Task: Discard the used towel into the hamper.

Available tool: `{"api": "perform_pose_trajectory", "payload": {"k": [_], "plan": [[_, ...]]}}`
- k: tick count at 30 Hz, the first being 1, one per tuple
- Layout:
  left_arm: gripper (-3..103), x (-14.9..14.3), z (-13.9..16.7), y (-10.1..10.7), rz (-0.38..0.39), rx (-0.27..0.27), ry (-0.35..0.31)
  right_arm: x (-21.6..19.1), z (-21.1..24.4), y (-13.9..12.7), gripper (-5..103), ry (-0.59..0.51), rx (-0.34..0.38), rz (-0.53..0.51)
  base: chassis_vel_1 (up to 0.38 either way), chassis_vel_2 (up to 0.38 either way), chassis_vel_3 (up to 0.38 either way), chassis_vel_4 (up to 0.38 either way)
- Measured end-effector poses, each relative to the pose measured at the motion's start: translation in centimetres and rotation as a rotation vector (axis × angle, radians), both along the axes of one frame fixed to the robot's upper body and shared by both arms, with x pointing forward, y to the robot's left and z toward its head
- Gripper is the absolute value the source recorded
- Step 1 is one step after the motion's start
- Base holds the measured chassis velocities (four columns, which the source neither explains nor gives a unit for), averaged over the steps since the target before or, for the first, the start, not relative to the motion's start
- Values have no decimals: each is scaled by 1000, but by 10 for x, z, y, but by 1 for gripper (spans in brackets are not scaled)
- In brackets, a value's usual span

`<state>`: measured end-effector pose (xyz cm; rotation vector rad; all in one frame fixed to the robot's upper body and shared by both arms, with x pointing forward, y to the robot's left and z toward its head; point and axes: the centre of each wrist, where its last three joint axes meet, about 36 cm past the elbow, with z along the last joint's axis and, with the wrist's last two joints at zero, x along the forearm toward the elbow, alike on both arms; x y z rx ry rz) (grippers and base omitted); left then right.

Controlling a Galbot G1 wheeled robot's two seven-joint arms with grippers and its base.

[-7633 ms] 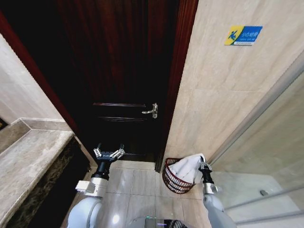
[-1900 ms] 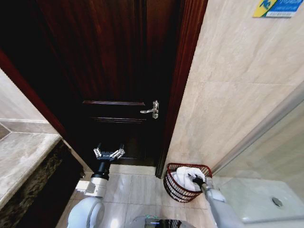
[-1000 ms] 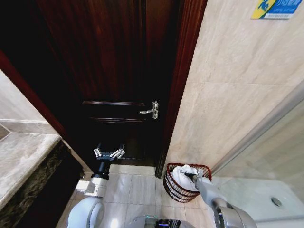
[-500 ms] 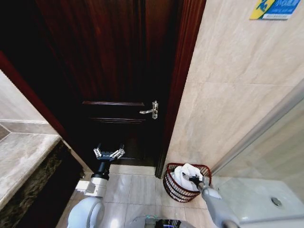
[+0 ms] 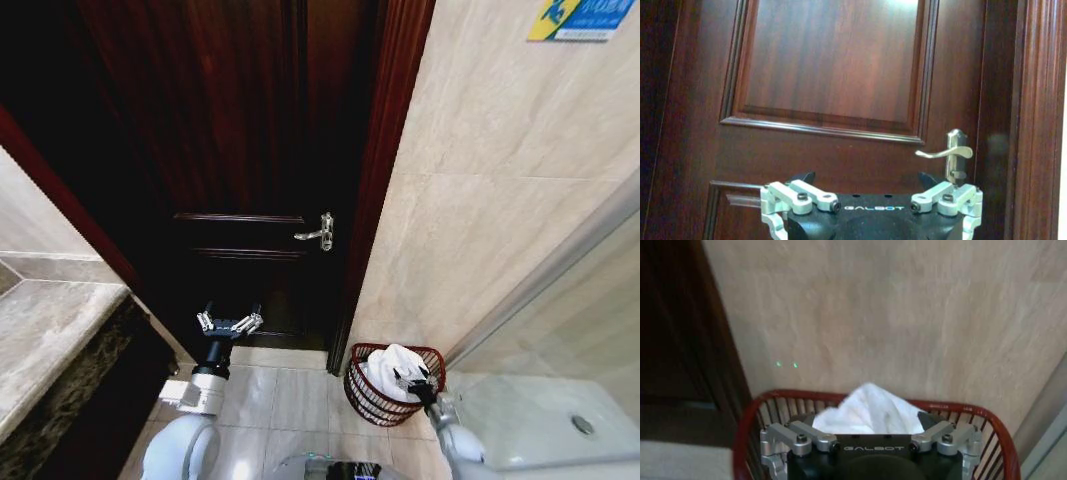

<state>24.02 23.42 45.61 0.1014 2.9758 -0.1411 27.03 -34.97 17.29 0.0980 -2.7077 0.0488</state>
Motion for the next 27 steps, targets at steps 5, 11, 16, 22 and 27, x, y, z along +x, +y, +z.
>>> {"api": "perform_pose_trajectory", "payload": {"k": [5, 11, 16, 22, 27], "plan": [[100, 0, 0, 0, 0, 0, 0, -28, 32, 22, 100, -90, 1, -15, 0, 0, 0, 0], [100, 0, 0, 0, 0, 0, 0, -73, 79, 53, 100, -198, 4, -84, 0, 0, 0, 0], [100, 0, 0, 0, 0, 0, 0, -83, 109, 70, 100, -262, 2, -88, 0, 0, 0, 0], [100, 0, 0, 0, 0, 0, 0, -83, 159, 90, 100, -375, -20, -65, 0, 0, 0, 0], [100, 0, 0, 0, 0, 0, 0, -81, 185, 96, 100, -428, -40, -57, 0, 0, 0, 0]]}}
